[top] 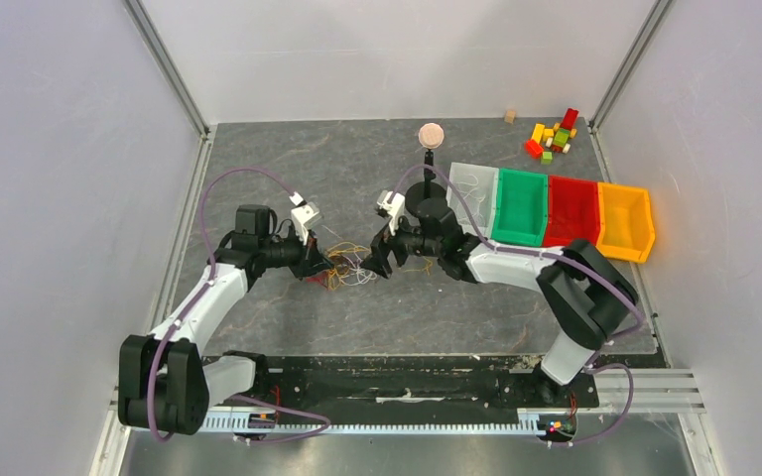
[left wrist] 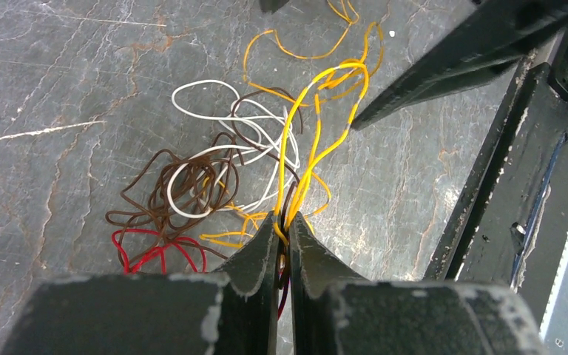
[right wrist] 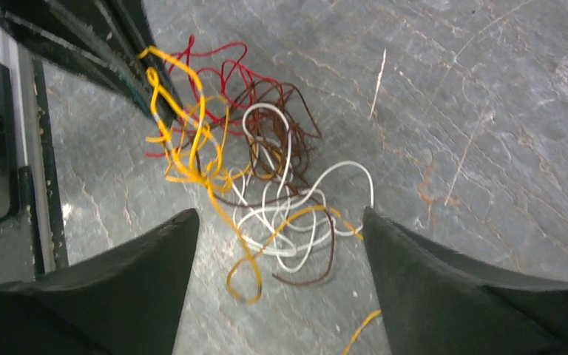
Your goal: Untangle the cables
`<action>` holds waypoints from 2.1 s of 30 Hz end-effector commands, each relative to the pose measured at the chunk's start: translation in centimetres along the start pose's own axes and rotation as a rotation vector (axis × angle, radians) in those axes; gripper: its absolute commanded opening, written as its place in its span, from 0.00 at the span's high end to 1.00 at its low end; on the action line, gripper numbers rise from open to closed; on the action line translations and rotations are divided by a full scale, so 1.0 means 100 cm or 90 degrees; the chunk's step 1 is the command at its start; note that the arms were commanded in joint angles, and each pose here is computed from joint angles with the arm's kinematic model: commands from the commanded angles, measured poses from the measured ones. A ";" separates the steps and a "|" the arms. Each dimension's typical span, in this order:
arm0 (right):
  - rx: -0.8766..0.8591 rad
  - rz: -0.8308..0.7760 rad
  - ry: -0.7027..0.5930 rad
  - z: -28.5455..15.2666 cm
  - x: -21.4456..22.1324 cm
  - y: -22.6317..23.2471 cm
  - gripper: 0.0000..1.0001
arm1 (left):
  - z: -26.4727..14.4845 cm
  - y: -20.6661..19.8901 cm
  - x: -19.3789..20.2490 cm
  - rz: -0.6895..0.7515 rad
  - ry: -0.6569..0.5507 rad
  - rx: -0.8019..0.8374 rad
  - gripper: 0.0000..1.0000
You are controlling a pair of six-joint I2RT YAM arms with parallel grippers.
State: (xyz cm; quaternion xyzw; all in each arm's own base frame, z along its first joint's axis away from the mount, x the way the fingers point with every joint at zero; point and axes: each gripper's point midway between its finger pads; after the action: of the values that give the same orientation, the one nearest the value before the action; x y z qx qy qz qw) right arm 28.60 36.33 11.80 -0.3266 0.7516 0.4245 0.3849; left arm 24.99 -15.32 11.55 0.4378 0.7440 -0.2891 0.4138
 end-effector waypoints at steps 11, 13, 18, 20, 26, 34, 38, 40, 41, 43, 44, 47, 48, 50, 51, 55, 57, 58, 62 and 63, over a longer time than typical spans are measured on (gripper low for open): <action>0.341 -0.017 -0.195 -0.068 -0.086 -0.084 1.00 | -0.034 0.017 0.023 0.051 0.081 -0.021 0.86; 0.358 -0.014 -0.235 -0.097 -0.103 -0.082 1.00 | -0.042 0.029 0.049 0.054 0.142 -0.034 0.87; 0.315 -0.009 -0.323 -0.146 -0.148 -0.043 1.00 | -0.043 0.049 0.083 0.051 0.221 -0.042 0.90; 0.264 -0.020 -0.328 -0.150 -0.157 -0.024 1.00 | -0.043 0.052 0.076 0.057 0.200 -0.036 0.91; 0.146 -0.016 -0.278 -0.139 -0.149 0.012 1.00 | -0.043 0.038 -0.057 0.063 -0.095 -0.032 0.24; 0.030 -0.062 -0.252 -0.131 -0.142 0.050 1.00 | -0.019 -0.014 -0.169 0.154 -0.224 -0.002 0.22; -0.006 -0.077 -0.240 -0.126 -0.135 0.064 1.00 | -0.008 -0.019 -0.179 0.172 -0.232 0.002 0.22; -0.014 -0.082 -0.239 -0.125 -0.134 0.069 1.00 | -0.003 -0.024 -0.181 0.179 -0.232 0.025 0.24; -0.016 -0.085 -0.238 -0.123 -0.133 0.071 1.00 | -0.001 -0.029 -0.182 0.182 -0.235 0.044 0.25; -0.021 -0.089 -0.239 -0.123 -0.134 0.075 1.00 | 0.003 -0.039 -0.183 0.186 -0.237 0.075 0.25; -0.026 -0.093 -0.241 -0.123 -0.135 0.078 1.00 | 0.006 -0.042 -0.182 0.190 -0.236 0.081 0.26; -0.030 -0.098 -0.246 -0.124 -0.137 0.083 1.00 | 0.015 -0.043 -0.177 0.192 -0.225 0.082 0.33; -0.029 -0.099 -0.247 -0.124 -0.138 0.083 1.00 | 0.017 -0.044 -0.178 0.192 -0.225 0.090 0.35; -0.023 -0.099 -0.252 -0.124 -0.141 0.083 1.00 | 0.020 -0.048 -0.177 0.192 -0.224 0.111 0.42; -0.021 -0.099 -0.256 -0.125 -0.143 0.083 1.00 | 0.023 -0.051 -0.174 0.186 -0.219 0.117 0.46; -0.015 -0.094 -0.285 -0.133 -0.160 0.088 1.00 | 0.033 -0.046 -0.155 0.166 -0.191 0.104 0.91; -0.003 -0.099 -0.314 -0.141 -0.177 0.090 1.00 | 0.034 -0.051 -0.136 0.167 -0.166 0.116 0.98; 0.003 -0.102 -0.328 -0.146 -0.185 0.092 1.00 | 0.034 -0.054 -0.127 0.162 -0.155 0.121 0.98; 0.039 -0.112 -0.393 -0.169 -0.222 0.095 1.00 | 0.030 -0.061 -0.078 0.141 -0.089 0.117 0.98; 0.045 -0.114 -0.408 -0.176 -0.232 0.095 1.00 | 0.028 -0.060 -0.064 0.138 -0.070 0.113 0.98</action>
State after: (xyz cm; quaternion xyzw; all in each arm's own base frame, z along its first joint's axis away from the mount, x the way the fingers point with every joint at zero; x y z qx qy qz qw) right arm 26.37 30.60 31.72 -0.2695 0.6507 0.4430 0.5547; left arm 24.28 -25.20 20.10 0.5171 0.6130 -0.3579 0.4782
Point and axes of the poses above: each gripper's point midway between its finger pads, its own z axis out along the fingers, its own y axis along the line the jaws close on, x = y × z, and after that the axes turned 14 degrees about z, right-handed
